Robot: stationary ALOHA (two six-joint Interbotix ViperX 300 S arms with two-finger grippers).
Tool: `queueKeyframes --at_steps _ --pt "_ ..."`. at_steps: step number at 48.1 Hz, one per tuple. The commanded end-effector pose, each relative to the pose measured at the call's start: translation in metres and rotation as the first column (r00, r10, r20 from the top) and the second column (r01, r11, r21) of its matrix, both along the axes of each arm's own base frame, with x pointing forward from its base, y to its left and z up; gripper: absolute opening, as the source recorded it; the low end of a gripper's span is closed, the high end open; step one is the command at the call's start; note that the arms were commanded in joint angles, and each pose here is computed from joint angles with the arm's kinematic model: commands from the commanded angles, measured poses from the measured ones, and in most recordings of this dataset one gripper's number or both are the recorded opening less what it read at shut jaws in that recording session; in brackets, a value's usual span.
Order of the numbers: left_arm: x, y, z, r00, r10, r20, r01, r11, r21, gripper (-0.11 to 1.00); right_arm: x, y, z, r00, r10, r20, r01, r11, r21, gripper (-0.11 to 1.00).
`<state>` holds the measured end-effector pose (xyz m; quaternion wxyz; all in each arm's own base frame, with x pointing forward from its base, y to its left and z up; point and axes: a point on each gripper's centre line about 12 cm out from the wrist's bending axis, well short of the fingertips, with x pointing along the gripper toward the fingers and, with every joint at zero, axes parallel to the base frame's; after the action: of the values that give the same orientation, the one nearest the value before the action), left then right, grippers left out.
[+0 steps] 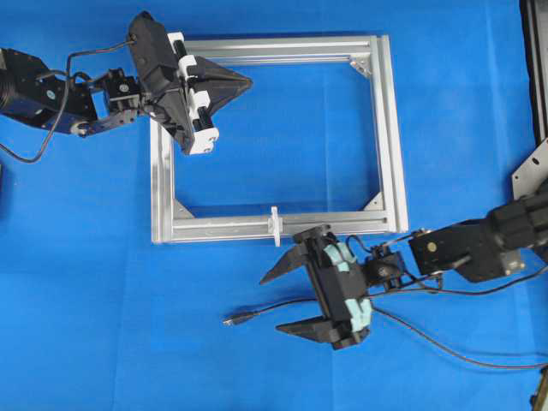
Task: Insert the wire through the string loop located in the center.
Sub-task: 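Lower the right gripper and grasp the black USB cable near its plug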
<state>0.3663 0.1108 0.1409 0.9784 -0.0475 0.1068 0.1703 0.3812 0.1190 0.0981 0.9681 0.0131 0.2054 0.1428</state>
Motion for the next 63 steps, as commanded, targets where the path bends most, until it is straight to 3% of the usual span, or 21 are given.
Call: queueKeyframes --at_steps 1,16,24,28,37,42,63 --pt "0.002 0.0 0.013 0.999 -0.004 0.036 0.004 1.0 0.012 0.0 0.008 0.004 0.005 1.0 -0.005 0.024 0.005 1.0 0.015 0.85" --pt "0.002 -0.001 0.012 1.0 -0.006 0.027 0.005 1.0 0.01 0.0 0.011 0.003 -0.011 1.0 -0.019 -0.011 0.019 1.0 0.014 0.83" --pt "0.002 -0.001 0.012 1.0 -0.004 0.025 0.004 1.0 0.007 0.0 0.011 0.003 -0.012 1.0 -0.018 -0.012 0.018 1.0 0.012 0.72" --pt "0.002 -0.001 0.012 1.0 -0.006 0.025 0.005 1.0 0.008 0.0 0.01 0.003 -0.012 1.0 -0.018 -0.017 0.018 1.0 0.008 0.58" --pt "0.002 -0.001 0.012 1.0 -0.007 0.025 0.007 1.0 0.008 0.0 0.009 0.003 -0.013 1.0 -0.013 -0.015 0.013 1.0 0.005 0.11" --pt "0.002 -0.001 0.012 1.0 -0.007 0.025 0.007 1.0 0.008 0.0 0.009 0.003 -0.013 1.0 -0.012 -0.016 0.012 1.0 0.004 -0.02" --pt "0.002 -0.001 0.012 1.0 -0.007 0.025 0.007 1.0 0.008 0.0 0.01 0.004 -0.012 1.0 -0.011 -0.016 0.011 1.0 0.005 -0.02"
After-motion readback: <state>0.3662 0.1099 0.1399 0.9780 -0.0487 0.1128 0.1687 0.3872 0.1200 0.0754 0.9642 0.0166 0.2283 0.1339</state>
